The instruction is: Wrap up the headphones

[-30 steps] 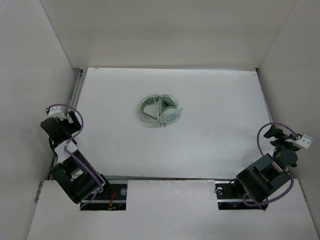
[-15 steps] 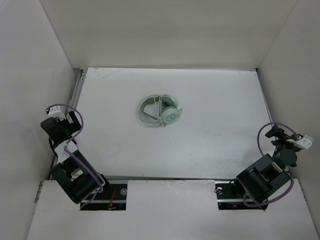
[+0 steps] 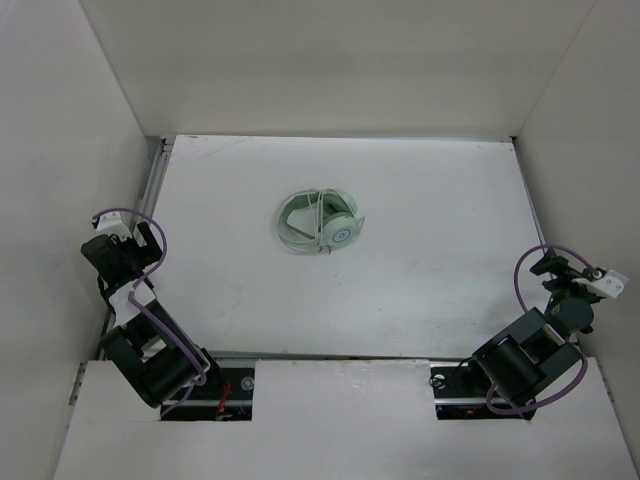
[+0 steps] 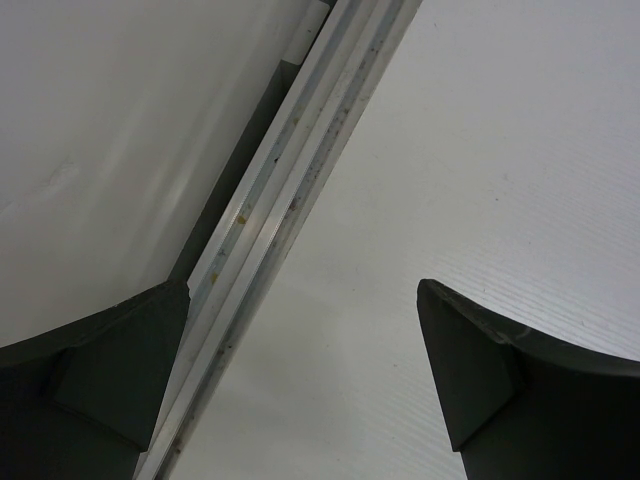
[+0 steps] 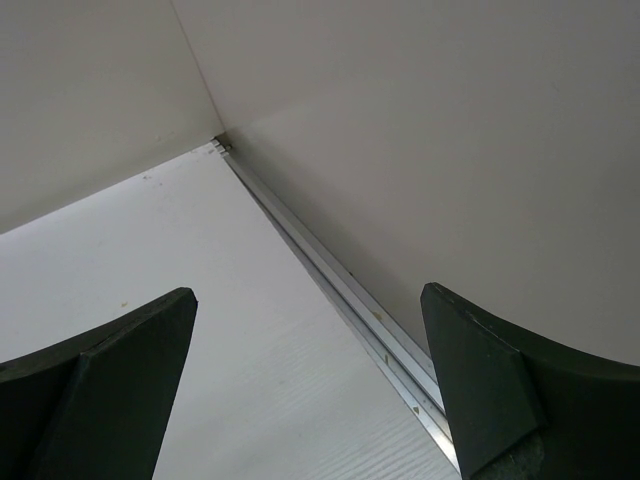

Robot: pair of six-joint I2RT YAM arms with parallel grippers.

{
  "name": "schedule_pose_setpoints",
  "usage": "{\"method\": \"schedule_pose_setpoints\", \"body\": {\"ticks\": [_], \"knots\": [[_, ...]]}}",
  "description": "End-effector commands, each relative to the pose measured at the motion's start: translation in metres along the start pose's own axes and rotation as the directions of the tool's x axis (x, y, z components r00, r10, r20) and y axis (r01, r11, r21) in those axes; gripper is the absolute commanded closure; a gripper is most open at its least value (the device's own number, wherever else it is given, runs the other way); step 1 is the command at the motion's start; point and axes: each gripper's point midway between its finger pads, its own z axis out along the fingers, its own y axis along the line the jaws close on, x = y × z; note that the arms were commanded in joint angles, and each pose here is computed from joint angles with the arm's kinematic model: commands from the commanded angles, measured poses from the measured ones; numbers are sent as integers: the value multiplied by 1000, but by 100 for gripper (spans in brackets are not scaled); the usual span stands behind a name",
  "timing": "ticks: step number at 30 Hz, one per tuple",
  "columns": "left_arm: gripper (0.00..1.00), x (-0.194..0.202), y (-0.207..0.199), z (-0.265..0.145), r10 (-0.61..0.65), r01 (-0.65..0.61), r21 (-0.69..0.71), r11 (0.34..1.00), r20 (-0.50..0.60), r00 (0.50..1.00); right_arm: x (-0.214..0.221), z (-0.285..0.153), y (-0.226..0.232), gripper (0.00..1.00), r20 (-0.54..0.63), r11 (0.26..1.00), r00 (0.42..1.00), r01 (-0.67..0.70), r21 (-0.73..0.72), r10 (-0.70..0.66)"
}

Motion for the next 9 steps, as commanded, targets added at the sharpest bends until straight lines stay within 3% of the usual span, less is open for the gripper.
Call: {"method": "schedule_pose_setpoints", "body": {"ticks": [1,9], "knots": [[0,-19,1,-4,13,-13,0,1000,73,997,-68,-4,23,0,278,987,953,146,-62,-123],[0,-19,1,-4,13,-13,0,1000,73,997,-66,-2,25,0,262,985,958,143,-98,-113]]}}
